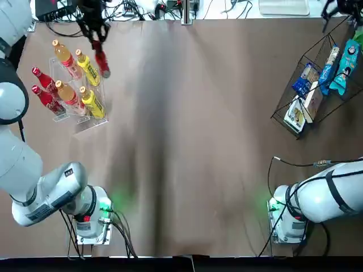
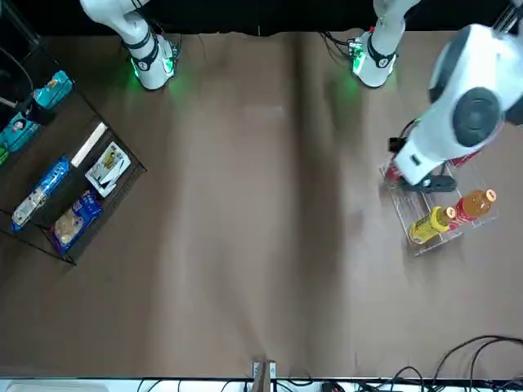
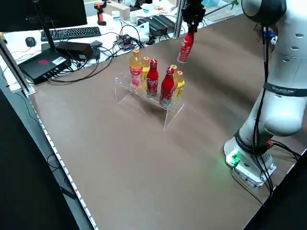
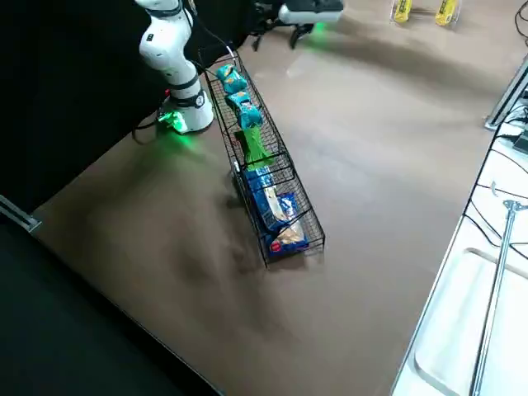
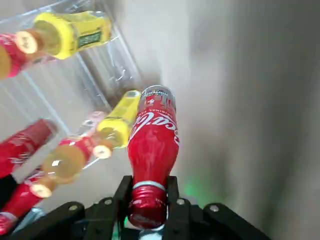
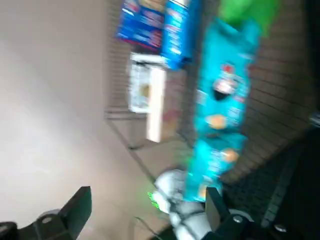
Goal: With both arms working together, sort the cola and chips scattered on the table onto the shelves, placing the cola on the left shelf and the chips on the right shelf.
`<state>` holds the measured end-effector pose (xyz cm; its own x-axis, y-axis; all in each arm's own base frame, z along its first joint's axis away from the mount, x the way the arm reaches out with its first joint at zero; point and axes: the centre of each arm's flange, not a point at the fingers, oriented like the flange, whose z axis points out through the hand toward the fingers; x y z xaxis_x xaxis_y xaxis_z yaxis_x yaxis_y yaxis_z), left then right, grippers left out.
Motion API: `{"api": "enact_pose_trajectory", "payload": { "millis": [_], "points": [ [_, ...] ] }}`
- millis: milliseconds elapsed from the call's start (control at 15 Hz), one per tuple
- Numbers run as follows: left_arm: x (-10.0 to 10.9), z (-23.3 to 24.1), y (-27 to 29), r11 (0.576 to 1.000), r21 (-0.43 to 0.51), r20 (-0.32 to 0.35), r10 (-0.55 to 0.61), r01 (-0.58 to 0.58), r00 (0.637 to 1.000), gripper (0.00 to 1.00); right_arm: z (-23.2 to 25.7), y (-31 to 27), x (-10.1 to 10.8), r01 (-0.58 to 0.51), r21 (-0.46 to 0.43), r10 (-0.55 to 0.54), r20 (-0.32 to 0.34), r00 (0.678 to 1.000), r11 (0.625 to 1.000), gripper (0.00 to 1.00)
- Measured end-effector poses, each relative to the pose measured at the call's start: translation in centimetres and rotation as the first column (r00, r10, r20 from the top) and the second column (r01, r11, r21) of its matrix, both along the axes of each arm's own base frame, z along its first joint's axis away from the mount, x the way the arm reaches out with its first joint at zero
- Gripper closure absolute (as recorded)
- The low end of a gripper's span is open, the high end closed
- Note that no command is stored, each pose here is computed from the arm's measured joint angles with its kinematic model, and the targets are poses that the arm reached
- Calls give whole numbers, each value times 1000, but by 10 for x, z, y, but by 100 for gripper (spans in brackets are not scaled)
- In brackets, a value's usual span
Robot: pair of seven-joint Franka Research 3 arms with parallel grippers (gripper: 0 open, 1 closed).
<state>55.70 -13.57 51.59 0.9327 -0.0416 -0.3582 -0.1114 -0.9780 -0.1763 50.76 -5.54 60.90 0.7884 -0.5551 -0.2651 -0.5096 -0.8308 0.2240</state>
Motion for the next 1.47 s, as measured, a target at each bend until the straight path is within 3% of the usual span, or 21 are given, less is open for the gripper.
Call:
{"api": "enact_pose_trajectory", "payload": {
  "millis": [133, 333, 733, 800, 1067, 1267, 1467],
  "points": [
    [3, 15, 37, 998, -4, -21, -64, 64, 998, 67, 5, 10, 12, -13, 54, 8, 95, 995, 998, 0],
    [4, 30, 84, 978, 17, -69, -208, 210, 976, 67, -5, 39, 28, -53, 89, 41, 133, 990, 995, 0],
    [5, 41, 142, 894, -6, -177, -441, 447, 880, 67, -28, 74, 55, -82, 150, 55, 179, 982, 985, 0],
    [9, 45, 155, 858, 16, -201, -499, 513, 843, 67, -27, 75, 56, -87, 153, 56, 195, 979, 984, 0],
    [18, 50, 176, 773, 0, -207, -621, 635, 756, 67, -27, 81, 61, -103, 136, 70, 230, 971, 985, 0],
    [27, 50, 209, 735, -2, -175, -668, 678, 723, 68, -29, 84, 63, -125, 128, 91, 242, 966, 984, 0],
    [35, 35, 253, 712, -37, -141, -698, 701, 702, 68, -29, 98, 66, -274, 138, 229, 276, 933, 952, 0]
  ]
}}
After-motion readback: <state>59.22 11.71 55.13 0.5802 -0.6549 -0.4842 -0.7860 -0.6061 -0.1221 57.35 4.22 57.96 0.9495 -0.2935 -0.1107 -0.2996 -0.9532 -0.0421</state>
